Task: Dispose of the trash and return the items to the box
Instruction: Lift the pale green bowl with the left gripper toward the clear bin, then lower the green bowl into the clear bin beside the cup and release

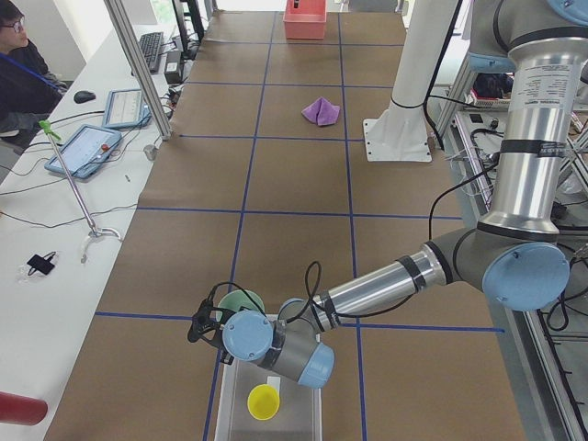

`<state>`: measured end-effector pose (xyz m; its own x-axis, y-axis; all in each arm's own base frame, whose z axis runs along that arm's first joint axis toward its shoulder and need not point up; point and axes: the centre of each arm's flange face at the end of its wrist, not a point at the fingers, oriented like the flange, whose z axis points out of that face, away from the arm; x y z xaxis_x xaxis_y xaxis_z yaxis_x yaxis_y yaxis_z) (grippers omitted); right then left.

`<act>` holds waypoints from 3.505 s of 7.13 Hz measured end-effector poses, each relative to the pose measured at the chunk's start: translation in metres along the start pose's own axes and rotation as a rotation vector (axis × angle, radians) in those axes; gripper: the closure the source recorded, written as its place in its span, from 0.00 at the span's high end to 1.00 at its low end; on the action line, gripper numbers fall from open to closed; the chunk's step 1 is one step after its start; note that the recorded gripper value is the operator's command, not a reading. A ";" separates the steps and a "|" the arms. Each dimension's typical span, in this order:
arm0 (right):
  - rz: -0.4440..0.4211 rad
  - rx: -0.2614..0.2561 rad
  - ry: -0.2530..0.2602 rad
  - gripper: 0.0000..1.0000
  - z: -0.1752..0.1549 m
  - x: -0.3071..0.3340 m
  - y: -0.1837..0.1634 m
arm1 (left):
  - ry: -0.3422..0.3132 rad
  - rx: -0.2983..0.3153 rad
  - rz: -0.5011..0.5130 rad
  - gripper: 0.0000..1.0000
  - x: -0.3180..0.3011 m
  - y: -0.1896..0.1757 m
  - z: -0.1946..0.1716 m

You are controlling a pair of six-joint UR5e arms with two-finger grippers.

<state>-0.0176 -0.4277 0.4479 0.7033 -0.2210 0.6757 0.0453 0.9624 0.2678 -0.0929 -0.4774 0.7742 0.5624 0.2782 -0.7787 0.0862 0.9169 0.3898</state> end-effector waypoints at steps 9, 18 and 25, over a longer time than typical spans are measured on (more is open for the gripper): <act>-0.005 -0.005 0.000 1.00 0.003 -0.001 0.000 | -0.153 -0.061 -0.049 0.00 -0.023 0.063 0.012; 0.010 -0.014 0.019 1.00 0.008 0.006 0.001 | -0.121 -0.072 -0.062 0.00 0.016 0.014 0.043; 0.001 -0.004 0.019 1.00 0.004 0.003 -0.001 | -0.078 -0.079 -0.025 0.98 0.020 0.060 0.046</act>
<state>-0.0187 -0.4299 0.4523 0.7166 -0.2175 0.6628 0.0476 0.9632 0.2645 -0.0385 -0.4302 0.8047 0.6232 0.2344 -0.7461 0.0375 0.9440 0.3279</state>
